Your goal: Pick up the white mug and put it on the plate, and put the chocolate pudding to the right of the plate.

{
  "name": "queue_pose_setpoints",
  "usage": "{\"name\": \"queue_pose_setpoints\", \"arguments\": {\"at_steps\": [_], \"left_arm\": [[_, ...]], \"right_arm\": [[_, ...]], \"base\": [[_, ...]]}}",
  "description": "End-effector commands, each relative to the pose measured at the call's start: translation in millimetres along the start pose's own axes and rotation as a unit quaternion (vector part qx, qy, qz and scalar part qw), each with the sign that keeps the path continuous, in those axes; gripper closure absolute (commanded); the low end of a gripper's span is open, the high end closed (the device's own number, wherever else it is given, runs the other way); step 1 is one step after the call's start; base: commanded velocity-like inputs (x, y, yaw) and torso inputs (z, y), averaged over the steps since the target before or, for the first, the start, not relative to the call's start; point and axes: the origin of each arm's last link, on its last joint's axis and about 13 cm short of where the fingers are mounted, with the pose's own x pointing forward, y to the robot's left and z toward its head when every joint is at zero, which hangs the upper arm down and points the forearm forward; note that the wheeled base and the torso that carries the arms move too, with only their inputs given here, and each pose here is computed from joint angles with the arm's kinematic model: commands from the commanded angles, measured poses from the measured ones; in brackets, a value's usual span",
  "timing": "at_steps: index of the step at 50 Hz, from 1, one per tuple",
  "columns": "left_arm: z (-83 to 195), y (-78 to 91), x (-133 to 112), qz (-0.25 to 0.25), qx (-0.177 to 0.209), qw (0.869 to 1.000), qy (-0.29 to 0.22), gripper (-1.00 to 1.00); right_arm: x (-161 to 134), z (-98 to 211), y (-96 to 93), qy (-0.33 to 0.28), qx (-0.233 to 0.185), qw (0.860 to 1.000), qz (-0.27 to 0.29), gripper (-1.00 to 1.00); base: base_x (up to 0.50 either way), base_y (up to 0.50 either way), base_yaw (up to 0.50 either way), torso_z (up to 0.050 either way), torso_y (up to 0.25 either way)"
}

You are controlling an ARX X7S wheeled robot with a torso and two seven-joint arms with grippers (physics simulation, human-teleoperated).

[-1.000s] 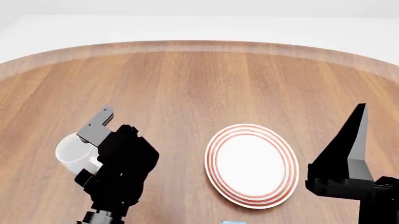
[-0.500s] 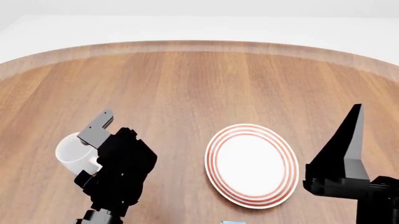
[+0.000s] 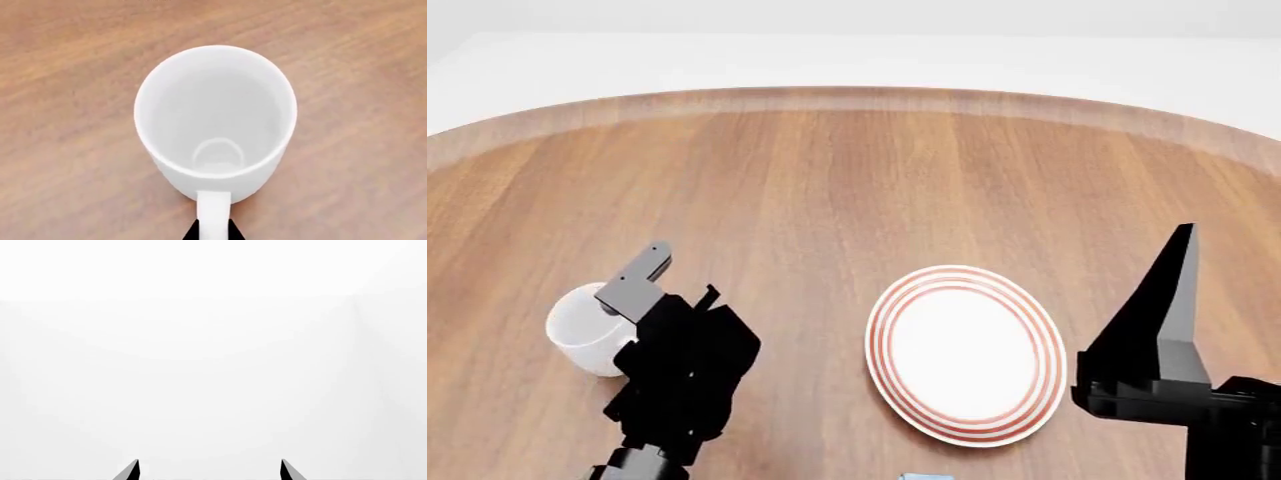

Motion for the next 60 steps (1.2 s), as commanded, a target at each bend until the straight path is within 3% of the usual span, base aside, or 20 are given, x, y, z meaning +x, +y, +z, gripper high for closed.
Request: {"name": "queue_pose_setpoints", "arguments": {"at_steps": [1, 15, 18, 21, 27, 30, 33, 37, 38, 39, 40, 41, 42, 44, 46, 50, 53, 54, 55, 60], "left_arm": [[-4, -0.2, 1, -0.008, -0.005, 1.0, 0.009, 1.0], [-1, 1.0, 1, -0.042, -0.008, 0.999, 0.001, 1.0], [2, 0.9, -1, -0.057, -0.006, 0.998, -0.011, 1.0], [12, -0.4, -11, -0.114, 0.002, 0.991, -0.064, 1.0], [42, 1.9, -43, -0.266, 0.046, 0.947, -0.174, 1.0], [53, 7.4, -54, -0.302, 0.045, 0.931, -0.202, 1.0], [66, 15.0, -69, -0.346, 0.063, 0.904, -0.243, 1.0], [78, 28.7, -92, -0.416, 0.101, 0.857, -0.287, 1.0], [81, 32.8, -99, -0.449, 0.127, 0.837, -0.287, 1.0], [83, 35.1, -102, -0.458, 0.131, 0.831, -0.287, 1.0], [87, 40.5, -109, -0.495, 0.164, 0.804, -0.285, 1.0], [89, 42.6, -111, -0.513, 0.173, 0.791, -0.285, 1.0], [90, 43.5, -112, -0.51, 0.185, 0.789, -0.288, 1.0], [97, 47.7, -116, -0.532, 0.215, 0.765, -0.293, 1.0], [100, 49.4, -118, -0.546, 0.231, 0.751, -0.29, 1.0], [106, 50.3, -121, -0.563, 0.245, 0.732, -0.297, 1.0], [109, 51.2, -125, -0.586, 0.259, 0.706, -0.303, 1.0], [109, 51.2, -125, -0.586, 0.259, 0.706, -0.303, 1.0], [111, 52.5, -129, -0.61, 0.27, 0.679, -0.305, 1.0], [118, 52.1, -131, -0.625, 0.28, 0.665, -0.298, 1.0]], "right_arm": [[0, 0, -1.4, -0.006, -0.01, 1.0, 0.002, -1.0], [-1, -1, -1.1, -0.002, -0.012, 1.0, 0.003, -1.0], [-1, -1, -0.9, -0.002, -0.012, 1.0, 0.004, -1.0], [-1, -1, -1.1, -0.002, -0.012, 1.0, 0.003, -1.0], [0, 0, -0.9, -0.002, -0.013, 1.0, 0.004, -1.0], [-1, -1, -0.8, -0.001, -0.014, 1.0, 0.003, -1.0], [-1, -1, -0.5, -0.001, -0.014, 1.0, 0.004, -1.0], [0, -1, -0.4, -0.002, -0.013, 1.0, 0.004, -1.0], [0, 0, -0.4, -0.002, -0.013, 1.0, 0.004, -1.0], [0, 0, -0.5, -0.003, -0.013, 1.0, 0.004, -1.0], [0, 0, -0.5, -0.003, -0.013, 1.0, 0.004, -1.0], [0, 0, -0.7, -0.003, -0.013, 1.0, 0.004, -1.0], [0, 0, -0.7, -0.004, -0.014, 1.0, 0.004, -1.0], [0, 0, -0.7, -0.004, -0.014, 1.0, 0.004, -1.0], [0, 0, -0.8, -0.003, -0.014, 1.0, 0.004, -1.0], [0, -1, -1.0, -0.004, -0.014, 1.0, 0.004, -1.0], [0, -1, -1.4, -0.004, -0.014, 1.0, 0.003, -1.0], [0, -1, -1.4, -0.004, -0.014, 1.0, 0.003, -1.0], [0, -1, -1.4, -0.004, -0.013, 1.0, 0.003, -1.0], [0, -1, -1.6, -0.004, -0.013, 1.0, 0.003, -1.0]], "base": [[0.0, 0.0, 0.0, 0.0, 0.0], [0.0, 0.0, 0.0, 0.0, 0.0], [0.0, 0.0, 0.0, 0.0, 0.0], [0.0, 0.0, 0.0, 0.0, 0.0], [0.0, 0.0, 0.0, 0.0, 0.0], [0.0, 0.0, 0.0, 0.0, 0.0], [0.0, 0.0, 0.0, 0.0, 0.0], [0.0, 0.0, 0.0, 0.0, 0.0], [0.0, 0.0, 0.0, 0.0, 0.0], [0.0, 0.0, 0.0, 0.0, 0.0], [0.0, 0.0, 0.0, 0.0, 0.0], [0.0, 0.0, 0.0, 0.0, 0.0], [0.0, 0.0, 0.0, 0.0, 0.0], [0.0, 0.0, 0.0, 0.0, 0.0], [0.0, 0.0, 0.0, 0.0, 0.0], [0.0, 0.0, 0.0, 0.0, 0.0], [0.0, 0.0, 0.0, 0.0, 0.0], [0.0, 0.0, 0.0, 0.0, 0.0], [0.0, 0.0, 0.0, 0.0, 0.0], [0.0, 0.0, 0.0, 0.0, 0.0]]}}
